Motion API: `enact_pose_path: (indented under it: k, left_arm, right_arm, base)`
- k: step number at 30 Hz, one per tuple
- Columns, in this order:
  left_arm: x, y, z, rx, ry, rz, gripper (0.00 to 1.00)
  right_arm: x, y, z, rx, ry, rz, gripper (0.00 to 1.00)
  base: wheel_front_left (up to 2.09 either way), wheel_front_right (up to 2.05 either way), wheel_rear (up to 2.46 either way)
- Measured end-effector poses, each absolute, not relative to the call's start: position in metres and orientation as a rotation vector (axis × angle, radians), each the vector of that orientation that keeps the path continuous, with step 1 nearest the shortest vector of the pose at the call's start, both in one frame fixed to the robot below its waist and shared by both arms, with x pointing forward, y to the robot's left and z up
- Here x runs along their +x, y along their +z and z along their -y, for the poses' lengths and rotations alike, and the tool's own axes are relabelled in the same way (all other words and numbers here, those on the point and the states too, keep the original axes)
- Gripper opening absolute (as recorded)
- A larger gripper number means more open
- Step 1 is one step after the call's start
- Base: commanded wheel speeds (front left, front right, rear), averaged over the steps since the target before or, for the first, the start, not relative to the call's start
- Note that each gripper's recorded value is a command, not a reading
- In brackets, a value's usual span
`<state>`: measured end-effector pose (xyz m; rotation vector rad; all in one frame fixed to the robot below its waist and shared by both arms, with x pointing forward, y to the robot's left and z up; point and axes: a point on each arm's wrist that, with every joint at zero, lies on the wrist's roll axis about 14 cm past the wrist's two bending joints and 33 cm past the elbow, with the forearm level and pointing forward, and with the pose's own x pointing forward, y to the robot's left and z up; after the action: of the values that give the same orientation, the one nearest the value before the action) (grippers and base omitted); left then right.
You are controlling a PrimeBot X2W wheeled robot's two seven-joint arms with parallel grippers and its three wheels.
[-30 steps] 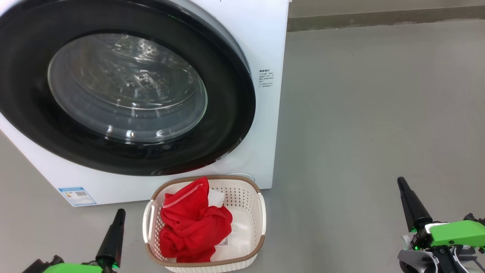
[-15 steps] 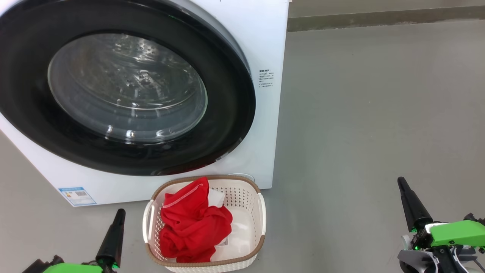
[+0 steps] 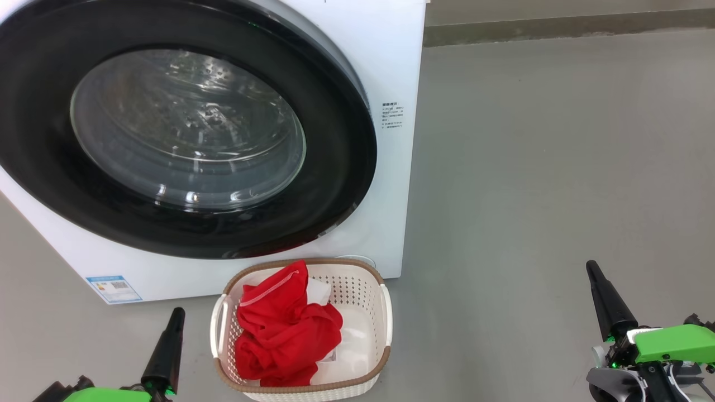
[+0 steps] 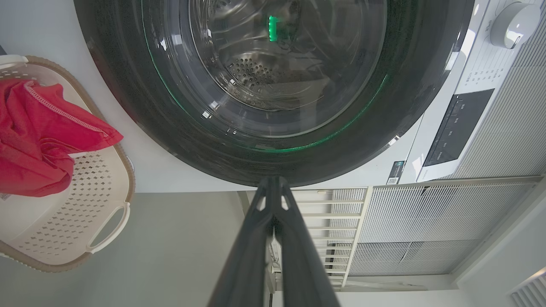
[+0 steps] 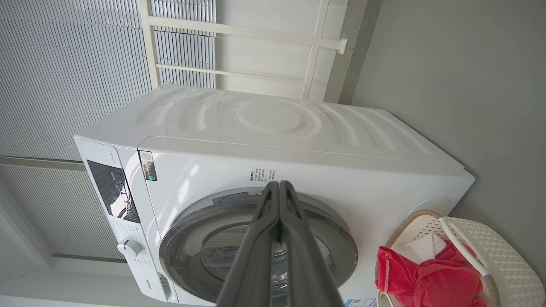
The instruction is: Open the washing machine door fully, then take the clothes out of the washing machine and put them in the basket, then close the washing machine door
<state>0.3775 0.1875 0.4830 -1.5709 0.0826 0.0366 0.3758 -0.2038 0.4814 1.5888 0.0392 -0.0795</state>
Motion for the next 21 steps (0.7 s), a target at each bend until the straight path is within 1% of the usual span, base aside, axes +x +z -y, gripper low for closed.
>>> enact_pose_path:
  k: [21]
  left_arm:
    - [0.3775,0.483,-0.1875,-1.571,0.037,-0.082,0.0]
  right_arm:
    - [0.3757,0.4814,0.2041,1.589,-0.08,-0.039,0.0]
  base:
    - [0.0,0.0,0.0]
